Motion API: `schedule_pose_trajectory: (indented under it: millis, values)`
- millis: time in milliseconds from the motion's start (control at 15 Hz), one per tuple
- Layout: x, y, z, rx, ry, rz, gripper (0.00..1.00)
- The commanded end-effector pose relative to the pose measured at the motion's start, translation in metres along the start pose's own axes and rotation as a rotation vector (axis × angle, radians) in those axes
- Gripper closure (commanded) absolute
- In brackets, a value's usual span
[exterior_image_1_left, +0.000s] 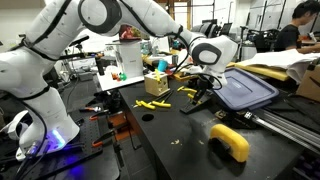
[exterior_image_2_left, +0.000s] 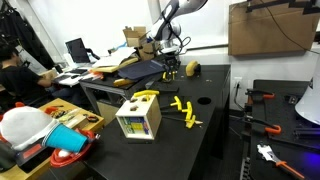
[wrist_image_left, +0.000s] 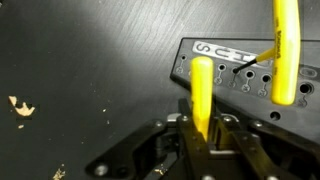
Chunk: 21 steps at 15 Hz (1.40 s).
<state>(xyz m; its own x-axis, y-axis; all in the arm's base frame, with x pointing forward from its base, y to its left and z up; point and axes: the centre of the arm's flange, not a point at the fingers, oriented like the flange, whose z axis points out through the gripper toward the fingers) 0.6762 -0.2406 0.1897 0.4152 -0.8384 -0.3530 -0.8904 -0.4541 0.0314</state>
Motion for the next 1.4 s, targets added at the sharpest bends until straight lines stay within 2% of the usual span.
schedule_pose_trajectory:
  millis: [0, 67, 400, 800, 1067, 1333]
  values:
    - [-0.011, -0.006, -0.012, 0.001, -0.025, -0.015, 1.00]
    - [-0.016, -0.007, -0.013, 0.000, -0.021, -0.025, 0.96]
    - [-0.069, -0.011, -0.017, -0.057, 0.076, -0.110, 0.96]
    - [-0.134, -0.019, -0.020, -0.155, 0.267, -0.230, 0.96]
    - [-0.162, -0.017, -0.016, -0.190, 0.371, -0.283, 0.96]
    - [-0.173, -0.012, -0.012, -0.215, 0.421, -0.302, 0.96]
